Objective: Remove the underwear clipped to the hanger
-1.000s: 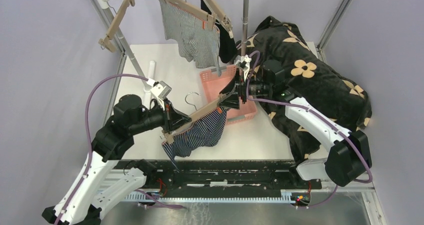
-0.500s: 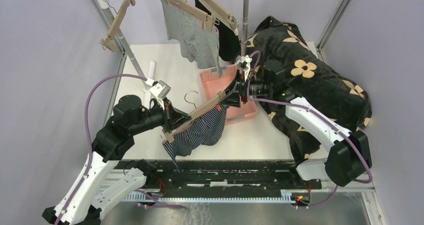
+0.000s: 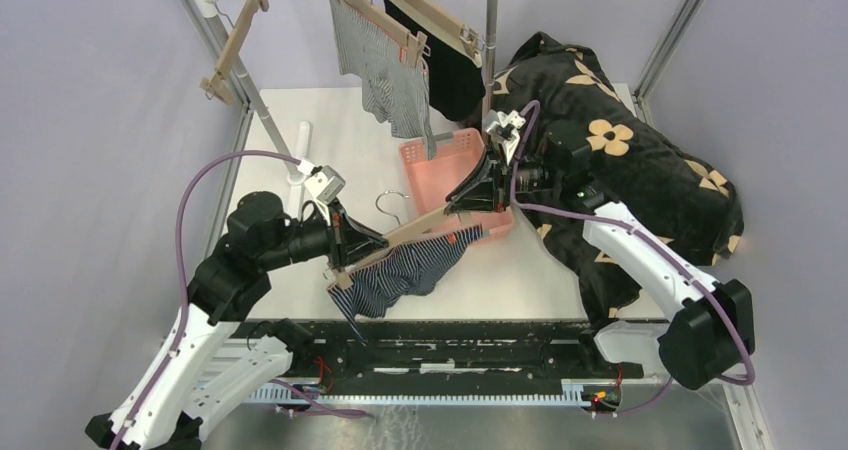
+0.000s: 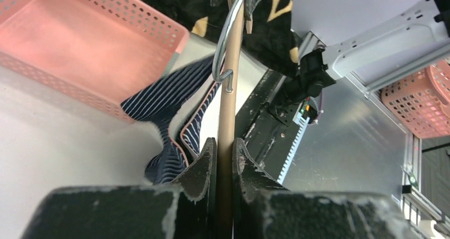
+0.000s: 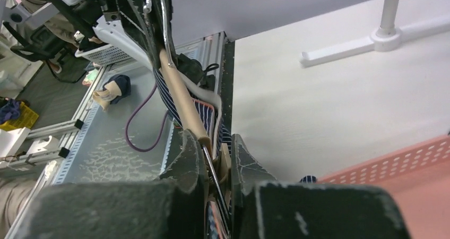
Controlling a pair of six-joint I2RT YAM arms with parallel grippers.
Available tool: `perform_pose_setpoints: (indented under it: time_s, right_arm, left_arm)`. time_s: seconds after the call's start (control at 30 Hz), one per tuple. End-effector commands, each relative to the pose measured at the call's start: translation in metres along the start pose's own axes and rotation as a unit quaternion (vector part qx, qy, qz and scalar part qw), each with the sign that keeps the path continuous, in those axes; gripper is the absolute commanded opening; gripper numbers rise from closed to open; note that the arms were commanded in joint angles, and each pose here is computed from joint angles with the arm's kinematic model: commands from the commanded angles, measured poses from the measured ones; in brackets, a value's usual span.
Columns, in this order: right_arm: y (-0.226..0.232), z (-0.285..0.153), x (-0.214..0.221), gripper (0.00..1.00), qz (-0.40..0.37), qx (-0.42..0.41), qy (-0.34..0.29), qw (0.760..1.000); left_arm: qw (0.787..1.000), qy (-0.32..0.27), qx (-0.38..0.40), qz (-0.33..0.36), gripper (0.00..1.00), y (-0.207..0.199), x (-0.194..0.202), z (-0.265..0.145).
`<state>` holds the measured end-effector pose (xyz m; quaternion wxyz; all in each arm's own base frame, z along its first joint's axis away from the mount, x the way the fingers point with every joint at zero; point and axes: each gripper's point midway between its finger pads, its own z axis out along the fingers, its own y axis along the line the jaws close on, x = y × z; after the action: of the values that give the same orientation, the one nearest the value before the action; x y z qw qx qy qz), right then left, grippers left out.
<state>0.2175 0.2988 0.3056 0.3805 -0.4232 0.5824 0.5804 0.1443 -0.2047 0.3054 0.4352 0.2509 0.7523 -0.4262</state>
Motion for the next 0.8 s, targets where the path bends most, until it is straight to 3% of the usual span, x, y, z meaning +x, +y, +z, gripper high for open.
perform_pose_setpoints:
  time_s: [0.0, 0.1, 0.17, 0.3, 0.53, 0.77]
  right_arm:
    - [0.003, 0.004, -0.023, 0.01, -0.055, 0.032, -0.033, 0.997]
    - [0.002, 0.003, -0.023, 0.02, -0.061, 0.041, -0.035, 0.997]
    - [-0.002, 0.002, -0.023, 0.4, -0.06, 0.056, -0.038, 0.996]
    - [-0.024, -0.006, -0.03, 0.64, -0.062, 0.138, -0.055, 0.987]
    - [-0.036, -0.017, -0.045, 0.81, -0.063, 0.196, -0.117, 0.971]
    - [-0.018, -0.016, -0.06, 0.87, -0.073, 0.151, -0.189, 0.967]
  left_arm:
    - [0.998, -0.057, 0.0, 0.022, 0.03, -0.001, -0.032, 0.006]
    - [0.997, -0.068, 0.004, 0.029, 0.03, -0.004, -0.037, 0.004]
    - [0.996, -0.076, 0.009, 0.034, 0.03, -0.006, -0.041, 0.005]
    - [0.994, -0.094, 0.016, 0.047, 0.03, -0.007, -0.05, 0.008]
    - [0.984, -0.158, 0.035, 0.078, 0.03, -0.014, -0.081, 0.012]
    - [0.97, -0.217, 0.071, 0.082, 0.03, -0.018, -0.093, 0.021]
